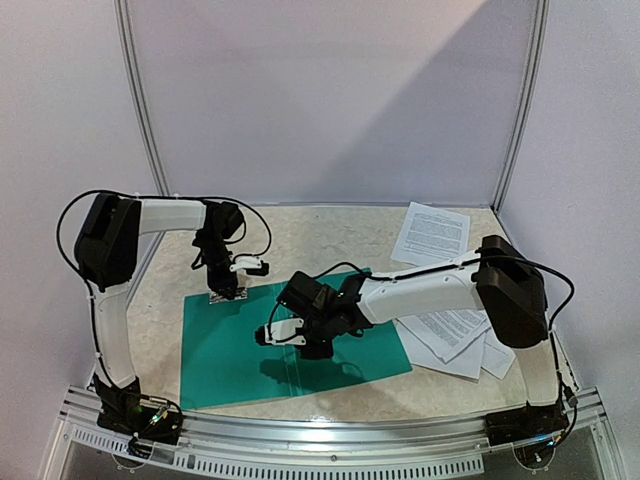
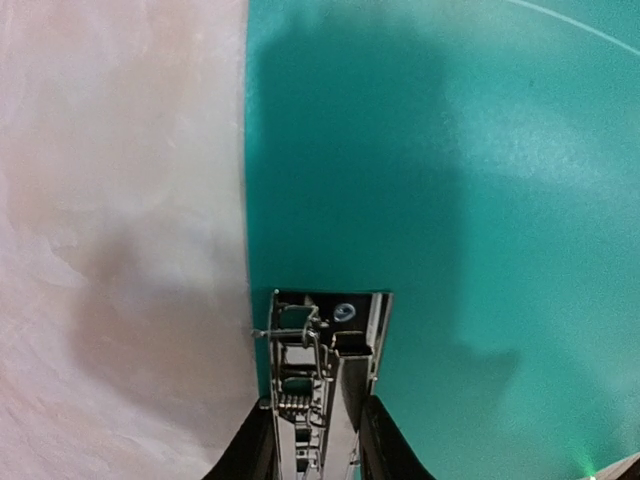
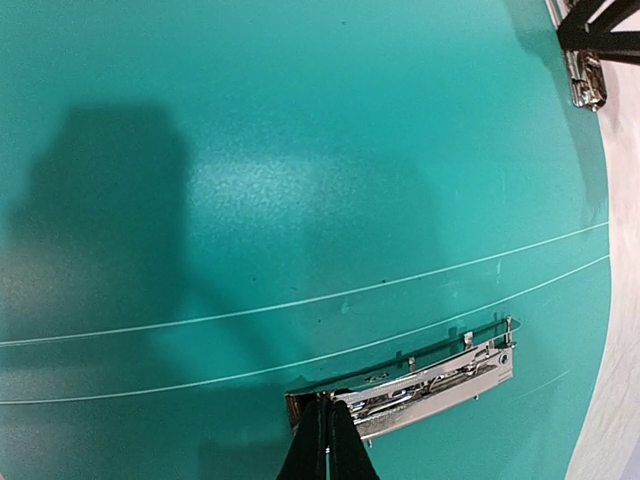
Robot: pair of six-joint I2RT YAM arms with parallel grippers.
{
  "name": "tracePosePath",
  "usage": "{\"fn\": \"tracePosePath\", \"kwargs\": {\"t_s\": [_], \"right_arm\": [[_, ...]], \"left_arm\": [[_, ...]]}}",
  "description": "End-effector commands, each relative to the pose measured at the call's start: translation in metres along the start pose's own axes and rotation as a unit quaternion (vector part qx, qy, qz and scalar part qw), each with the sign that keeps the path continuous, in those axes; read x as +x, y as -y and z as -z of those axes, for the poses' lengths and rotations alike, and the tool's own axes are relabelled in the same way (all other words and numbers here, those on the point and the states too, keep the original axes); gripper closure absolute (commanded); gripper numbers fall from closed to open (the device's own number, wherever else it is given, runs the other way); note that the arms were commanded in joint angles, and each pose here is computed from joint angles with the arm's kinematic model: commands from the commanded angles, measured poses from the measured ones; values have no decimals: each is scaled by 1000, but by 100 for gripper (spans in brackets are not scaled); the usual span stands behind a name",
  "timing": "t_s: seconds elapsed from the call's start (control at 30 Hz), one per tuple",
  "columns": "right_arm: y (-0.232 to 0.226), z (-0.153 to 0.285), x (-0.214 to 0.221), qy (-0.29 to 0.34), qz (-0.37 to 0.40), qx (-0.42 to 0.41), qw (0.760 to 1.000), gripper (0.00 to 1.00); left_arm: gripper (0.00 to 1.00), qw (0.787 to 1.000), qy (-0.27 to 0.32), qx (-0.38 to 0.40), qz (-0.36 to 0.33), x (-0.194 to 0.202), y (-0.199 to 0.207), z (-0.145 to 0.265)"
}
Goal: Put the files into the folder
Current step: Open the spring clip on the folder at the center of the board.
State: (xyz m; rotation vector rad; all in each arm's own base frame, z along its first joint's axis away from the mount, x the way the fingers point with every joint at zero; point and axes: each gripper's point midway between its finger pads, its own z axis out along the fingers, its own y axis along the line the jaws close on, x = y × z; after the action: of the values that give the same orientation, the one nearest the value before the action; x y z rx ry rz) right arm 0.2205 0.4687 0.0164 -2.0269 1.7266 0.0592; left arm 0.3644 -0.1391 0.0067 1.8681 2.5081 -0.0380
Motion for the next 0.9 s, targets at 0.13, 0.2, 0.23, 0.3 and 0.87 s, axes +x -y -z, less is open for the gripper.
{"fn": "tracePosePath", "kwargs": {"t_s": [0.13,0.2,0.23,0.3,0.87], "right_arm": [[-92,-28,134,-231,68,-164,957,100],[-96,-29,134,-235,81,-169,954,100],[-98,-32,131,-235,91,-169,953,100],[-99,-37,127,-238,99,-169,951,100],[-23,-5,97,-211,14,1,977,100]], "left_arm": [[76,997,-71,18,0,25,5,-22],[76,997,-73,19,0,25,5,-22],[77,997,-74,20,0,25,5,-22],[77,997,-77,20,1,25,4,-22],[81,994,-104,32,-4,26,4,-25]]}}
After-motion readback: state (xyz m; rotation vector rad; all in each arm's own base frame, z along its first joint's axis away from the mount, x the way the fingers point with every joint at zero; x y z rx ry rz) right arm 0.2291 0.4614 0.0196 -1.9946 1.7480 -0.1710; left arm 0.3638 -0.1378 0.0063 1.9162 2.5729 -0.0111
